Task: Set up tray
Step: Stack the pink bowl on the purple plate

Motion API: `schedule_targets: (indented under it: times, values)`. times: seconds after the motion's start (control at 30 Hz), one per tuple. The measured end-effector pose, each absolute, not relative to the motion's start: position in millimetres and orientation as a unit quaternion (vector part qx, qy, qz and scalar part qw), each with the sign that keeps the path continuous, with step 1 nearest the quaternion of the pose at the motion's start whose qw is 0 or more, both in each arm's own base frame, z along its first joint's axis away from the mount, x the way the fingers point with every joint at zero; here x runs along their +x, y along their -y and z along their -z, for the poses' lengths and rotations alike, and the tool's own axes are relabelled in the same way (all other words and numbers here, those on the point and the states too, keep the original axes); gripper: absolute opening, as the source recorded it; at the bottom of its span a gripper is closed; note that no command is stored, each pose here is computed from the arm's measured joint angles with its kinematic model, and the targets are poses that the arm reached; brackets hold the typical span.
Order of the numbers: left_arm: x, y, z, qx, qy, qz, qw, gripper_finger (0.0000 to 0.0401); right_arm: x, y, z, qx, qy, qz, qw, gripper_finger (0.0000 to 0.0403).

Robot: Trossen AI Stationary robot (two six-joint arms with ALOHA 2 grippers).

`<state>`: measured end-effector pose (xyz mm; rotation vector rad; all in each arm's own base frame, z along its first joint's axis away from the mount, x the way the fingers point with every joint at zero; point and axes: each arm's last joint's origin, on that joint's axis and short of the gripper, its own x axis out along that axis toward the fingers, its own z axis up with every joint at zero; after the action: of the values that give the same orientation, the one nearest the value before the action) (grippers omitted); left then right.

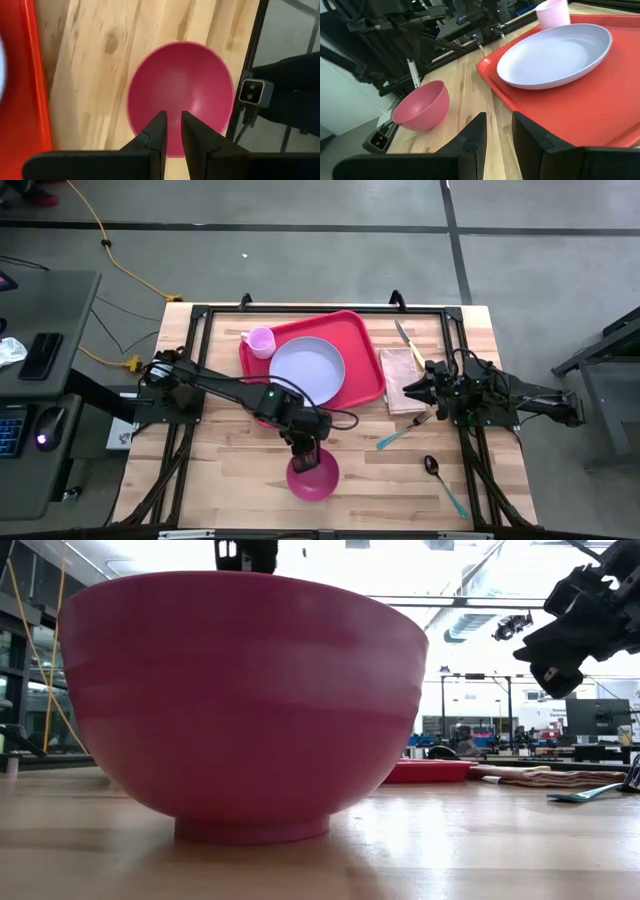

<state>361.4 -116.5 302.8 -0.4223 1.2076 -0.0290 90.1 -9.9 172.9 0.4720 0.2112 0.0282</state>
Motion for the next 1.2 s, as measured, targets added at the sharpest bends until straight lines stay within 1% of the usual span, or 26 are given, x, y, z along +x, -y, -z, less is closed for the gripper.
schedule_targets:
  times: [0.1,0.17,0.47,0.57,0.67,0.8,0.9,1.07,1.2]
  values:
    - [362.4,117.3,-303.1,-0.221,-0.56,0.002,0.799,0.0085,89.9,9.6,-173.0,0.233,-0.105,-0.019,0.967,0.0071]
    - [363.1,118.2,-303.7,-0.233,-0.559,0.009,0.796,0.0085,89.9,9.1,-173.1,0.229,-0.106,-0.027,0.967,0.0071]
    - [361.7,126.4,-304.4,-0.231,-0.558,0.028,0.797,0.0089,89.5,6.9,-173.1,0.222,-0.113,-0.067,0.966,0.0071]
    - [361.7,126.4,-304.3,-0.233,-0.558,0.026,0.796,0.0115,89.4,6.4,-172.9,0.222,-0.116,-0.075,0.965,0.0071]
    - [362.2,125.0,-304.1,-0.23,-0.556,0.018,0.799,0.0159,89.3,5.8,-172.9,0.223,-0.118,-0.086,0.964,0.0071]
    - [364.8,122.4,-304.6,-0.223,-0.53,-0.032,0.818,0.0215,89.2,5.7,-172.5,0.222,-0.12,-0.087,0.964,0.0071]
    - [366.6,120.6,-305.3,-0.212,-0.51,-0.061,0.832,0.0245,89.2,5.7,-172.5,0.22,-0.119,-0.087,0.964,0.0071]
    - [367.8,120.5,-305.6,-0.207,-0.502,-0.065,0.837,0.0277,89.0,5.6,-171.6,0.216,-0.124,-0.088,0.965,0.0071]
    - [374.7,123.7,-289.1,-0.206,-0.527,-0.065,0.822,0.0287,88.6,5.3,-170.1,0.218,-0.132,-0.09,0.963,0.0071]
